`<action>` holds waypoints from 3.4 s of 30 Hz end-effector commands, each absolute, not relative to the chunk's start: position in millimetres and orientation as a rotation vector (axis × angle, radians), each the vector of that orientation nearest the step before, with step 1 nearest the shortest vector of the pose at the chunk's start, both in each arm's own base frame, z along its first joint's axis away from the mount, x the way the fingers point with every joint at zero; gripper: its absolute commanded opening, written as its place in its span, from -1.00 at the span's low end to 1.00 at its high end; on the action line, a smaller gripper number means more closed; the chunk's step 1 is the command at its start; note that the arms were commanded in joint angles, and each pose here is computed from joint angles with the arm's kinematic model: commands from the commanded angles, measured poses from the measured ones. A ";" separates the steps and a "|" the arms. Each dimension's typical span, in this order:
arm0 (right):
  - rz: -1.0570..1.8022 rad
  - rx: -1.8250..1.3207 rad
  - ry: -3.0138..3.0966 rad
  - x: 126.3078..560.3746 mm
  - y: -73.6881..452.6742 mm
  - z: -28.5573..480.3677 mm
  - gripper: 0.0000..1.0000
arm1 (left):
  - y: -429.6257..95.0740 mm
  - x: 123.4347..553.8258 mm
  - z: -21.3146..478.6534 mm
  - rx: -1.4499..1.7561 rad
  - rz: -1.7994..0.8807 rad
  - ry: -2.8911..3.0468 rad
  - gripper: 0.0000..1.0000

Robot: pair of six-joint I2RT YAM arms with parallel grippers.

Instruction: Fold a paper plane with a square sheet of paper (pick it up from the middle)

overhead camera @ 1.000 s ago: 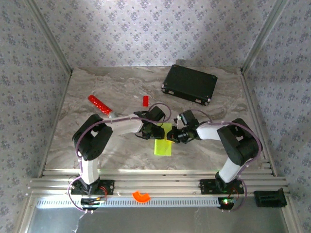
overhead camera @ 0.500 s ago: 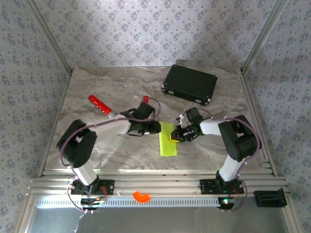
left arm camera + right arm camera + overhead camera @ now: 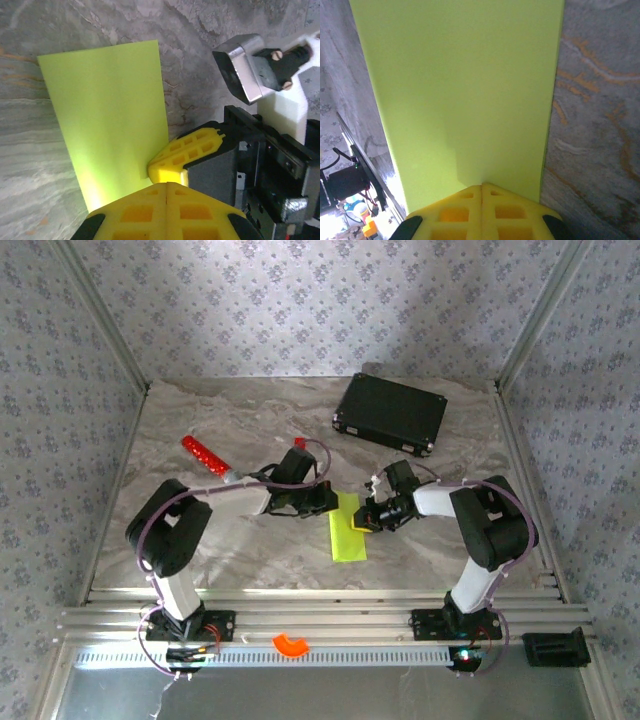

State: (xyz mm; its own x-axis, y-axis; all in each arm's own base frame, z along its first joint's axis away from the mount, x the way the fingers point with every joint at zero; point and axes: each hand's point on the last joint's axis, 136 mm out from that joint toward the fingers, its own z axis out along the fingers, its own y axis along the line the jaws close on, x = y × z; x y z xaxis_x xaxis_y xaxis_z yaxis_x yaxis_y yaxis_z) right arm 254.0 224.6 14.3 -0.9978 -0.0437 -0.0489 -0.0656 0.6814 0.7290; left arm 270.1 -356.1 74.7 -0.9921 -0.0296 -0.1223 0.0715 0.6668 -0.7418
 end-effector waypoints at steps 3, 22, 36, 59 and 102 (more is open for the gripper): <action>0.989 0.066 3.047 229.4 189.9 -29.7 -1.00 | -375.1 258.0 67.5 0.072 -1.345 2.786 -1.00; 0.972 0.090 3.058 223.3 186.8 -36.6 -1.00 | -322.1 239.6 -5.7 -0.035 -1.052 2.975 -1.00; 0.955 0.090 3.051 224.0 185.1 -36.8 -1.00 | -351.8 270.6 49.1 0.100 -1.163 2.836 -1.00; 0.948 0.096 3.049 224.0 184.0 -37.3 -1.00 | -348.0 289.6 59.5 0.147 -1.144 2.820 -1.00; 0.893 0.119 3.037 226.7 177.9 -38.6 -1.00 | -330.1 348.7 71.5 -0.120 -1.054 2.710 -1.00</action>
State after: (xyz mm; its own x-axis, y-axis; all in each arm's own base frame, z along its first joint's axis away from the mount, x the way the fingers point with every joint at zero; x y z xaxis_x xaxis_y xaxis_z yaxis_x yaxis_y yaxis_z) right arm 254.4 222.6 13.9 -0.9969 -0.0119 -0.0776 -0.0656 0.6692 0.7402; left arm 348.6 -320.4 38.8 -0.9782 -0.1590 -0.1339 -0.0361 0.7642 -0.6440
